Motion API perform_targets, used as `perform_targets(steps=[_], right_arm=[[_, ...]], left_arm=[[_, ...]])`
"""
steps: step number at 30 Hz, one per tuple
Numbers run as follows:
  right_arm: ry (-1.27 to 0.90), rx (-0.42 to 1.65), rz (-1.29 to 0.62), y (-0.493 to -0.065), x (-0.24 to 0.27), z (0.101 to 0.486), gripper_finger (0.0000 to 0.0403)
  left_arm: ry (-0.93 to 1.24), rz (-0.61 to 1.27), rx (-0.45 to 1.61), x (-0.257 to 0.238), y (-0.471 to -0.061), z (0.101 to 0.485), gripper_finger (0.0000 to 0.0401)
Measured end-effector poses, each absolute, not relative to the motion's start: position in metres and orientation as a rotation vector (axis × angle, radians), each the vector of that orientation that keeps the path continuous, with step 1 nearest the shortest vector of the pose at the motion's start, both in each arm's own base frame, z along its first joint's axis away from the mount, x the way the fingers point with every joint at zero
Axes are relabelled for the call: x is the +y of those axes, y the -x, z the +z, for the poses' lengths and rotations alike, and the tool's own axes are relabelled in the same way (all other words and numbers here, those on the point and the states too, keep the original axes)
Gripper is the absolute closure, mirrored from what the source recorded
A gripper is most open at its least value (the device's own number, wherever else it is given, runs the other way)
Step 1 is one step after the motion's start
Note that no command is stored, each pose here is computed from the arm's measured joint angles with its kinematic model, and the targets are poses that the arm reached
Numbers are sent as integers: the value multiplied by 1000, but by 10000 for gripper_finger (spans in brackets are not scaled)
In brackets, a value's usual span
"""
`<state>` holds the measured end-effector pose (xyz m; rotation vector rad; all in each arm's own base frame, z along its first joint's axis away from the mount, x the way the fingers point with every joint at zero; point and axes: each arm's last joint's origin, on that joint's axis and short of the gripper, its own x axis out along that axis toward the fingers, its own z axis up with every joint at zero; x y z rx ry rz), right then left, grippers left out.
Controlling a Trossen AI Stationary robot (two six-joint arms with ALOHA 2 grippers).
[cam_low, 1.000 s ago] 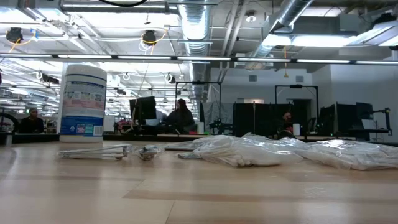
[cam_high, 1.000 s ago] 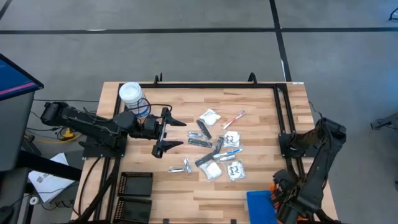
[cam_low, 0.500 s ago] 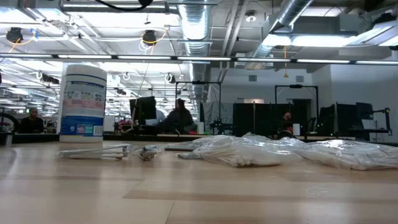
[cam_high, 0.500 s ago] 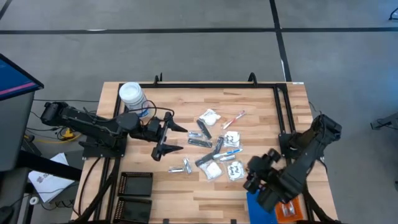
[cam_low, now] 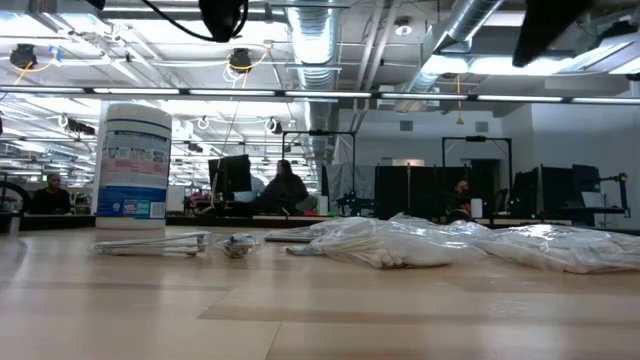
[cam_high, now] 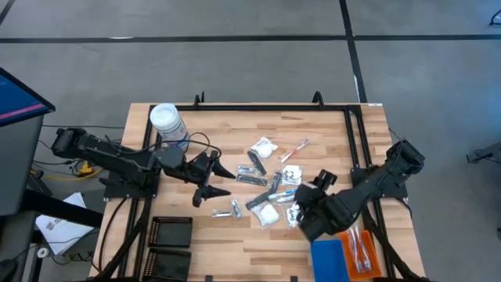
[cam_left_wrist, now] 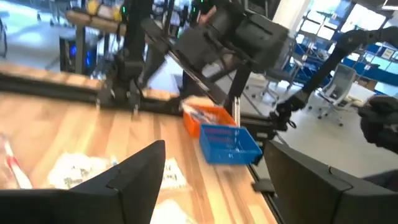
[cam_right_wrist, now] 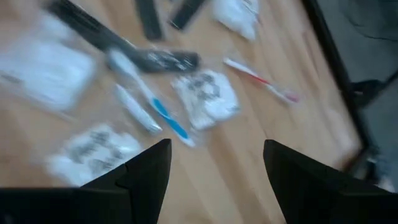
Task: Pick & Place Travel size toiletries
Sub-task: Put the vanity pack into the bottom black bin
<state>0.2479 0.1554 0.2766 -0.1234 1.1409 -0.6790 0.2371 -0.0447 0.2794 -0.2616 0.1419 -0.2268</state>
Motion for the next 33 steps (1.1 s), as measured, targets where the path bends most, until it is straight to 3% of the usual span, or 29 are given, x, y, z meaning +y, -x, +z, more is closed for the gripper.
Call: perform_targets(steps=[10,20,27,33], right_arm=[[75,1303,-670,-232,128,212,155],[-273,814,-404,-200,122,242,155],[-404,867,-167,-196,126,245,155],[-522,922,-246,-200,113,245,155]], left_arm=[[260,-241,156,-49,-236,278,159],[259,-203,157,-42,-239,276,169],[326,-397,362,-52,-269,243,170],[436,-434,495,-55,-320,219,175]])
